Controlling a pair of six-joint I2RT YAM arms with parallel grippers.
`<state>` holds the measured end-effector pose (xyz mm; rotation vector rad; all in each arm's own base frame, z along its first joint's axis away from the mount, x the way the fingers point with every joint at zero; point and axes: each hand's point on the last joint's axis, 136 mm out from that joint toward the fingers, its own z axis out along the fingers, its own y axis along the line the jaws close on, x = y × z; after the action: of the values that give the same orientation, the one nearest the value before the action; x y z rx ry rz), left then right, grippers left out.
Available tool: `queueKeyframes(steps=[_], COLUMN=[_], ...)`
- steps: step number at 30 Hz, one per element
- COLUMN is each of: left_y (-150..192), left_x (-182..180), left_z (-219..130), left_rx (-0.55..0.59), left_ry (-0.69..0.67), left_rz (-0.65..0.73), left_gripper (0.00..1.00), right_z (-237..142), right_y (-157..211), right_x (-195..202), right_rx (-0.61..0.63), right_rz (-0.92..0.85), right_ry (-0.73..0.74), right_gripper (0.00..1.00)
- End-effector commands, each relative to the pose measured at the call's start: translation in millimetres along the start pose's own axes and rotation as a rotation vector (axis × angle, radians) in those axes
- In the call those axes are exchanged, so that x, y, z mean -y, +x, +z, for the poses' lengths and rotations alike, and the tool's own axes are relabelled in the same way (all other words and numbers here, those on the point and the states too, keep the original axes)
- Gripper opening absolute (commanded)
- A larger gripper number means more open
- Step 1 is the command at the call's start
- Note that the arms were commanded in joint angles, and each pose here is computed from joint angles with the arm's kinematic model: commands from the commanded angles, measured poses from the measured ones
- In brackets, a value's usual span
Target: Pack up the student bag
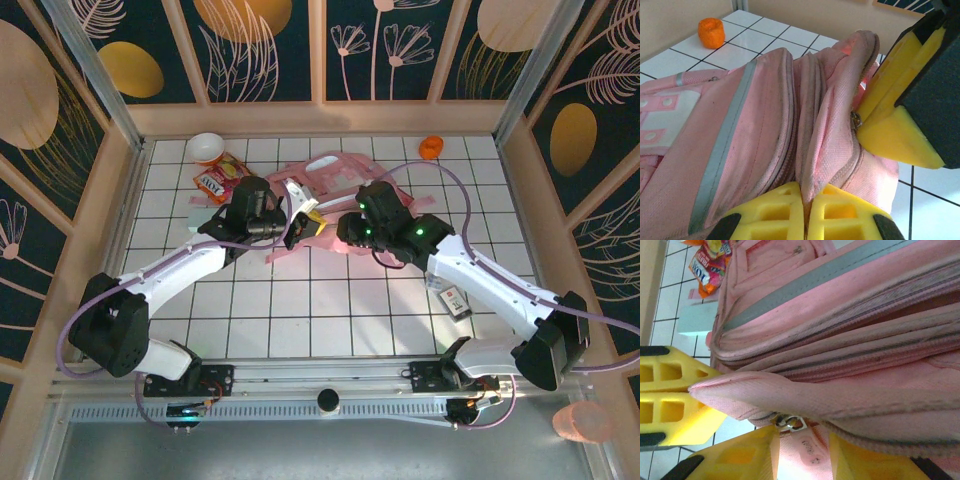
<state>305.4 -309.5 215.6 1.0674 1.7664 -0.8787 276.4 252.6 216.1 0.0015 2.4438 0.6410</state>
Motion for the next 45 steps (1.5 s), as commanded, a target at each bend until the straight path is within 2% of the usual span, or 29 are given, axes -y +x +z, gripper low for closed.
queueKeyframes(steps=[1,4,10,15,19,25,32,39,45], left_y=[-47.0,-48.2,-48.7,-47.3,-47.7,-48.5,-49.2,-44.4,-34.1], left_x=[6.7,8.0,7.0,7.4,7.0,6.9,3.4,-3.3,-11.0], left_z=[-8.6,-9.5,-10.1,-10.2,-10.9,-10.3,-10.5,-12.6,-16.6], left_rx=[0.129,0.133,0.137,0.136,0.138,0.143,0.144,0.122,0.078], left_ry=[0.033,0.037,0.029,0.030,0.026,0.028,0.007,-0.042,-0.106], left_rz=[0.050,0.052,0.054,0.049,0.050,0.045,0.040,0.038,0.055], left_gripper=[0.00,0.00,0.00,0.00,0.00,0.00,0.00,0.00,0.00], right_z=[4.1,9.7,13.0,9.2,2.4,-3.1,-2.4,-12.0,-20.5], right_y=[-9.3,-9.9,0.5,3.8,-2.9,-12.2,-7.1,-6.9,-6.4], right_x=[24.3,16.8,-38.1,-34.6,-29.7,-7.1,2.1,37.1,69.9], right_rx=[0.067,0.064,-0.008,-0.028,-0.005,0.049,0.029,0.033,-0.029], right_rz=[0.038,0.007,-0.089,-0.059,0.004,0.092,0.090,0.074,0.034], right_ry=[0.123,0.088,-0.211,-0.219,-0.250,-0.215,-0.169,0.042,0.126], right_gripper=[0.32,0.32,0.32,0.32,0.26,0.17,0.00,0.00,0.00])
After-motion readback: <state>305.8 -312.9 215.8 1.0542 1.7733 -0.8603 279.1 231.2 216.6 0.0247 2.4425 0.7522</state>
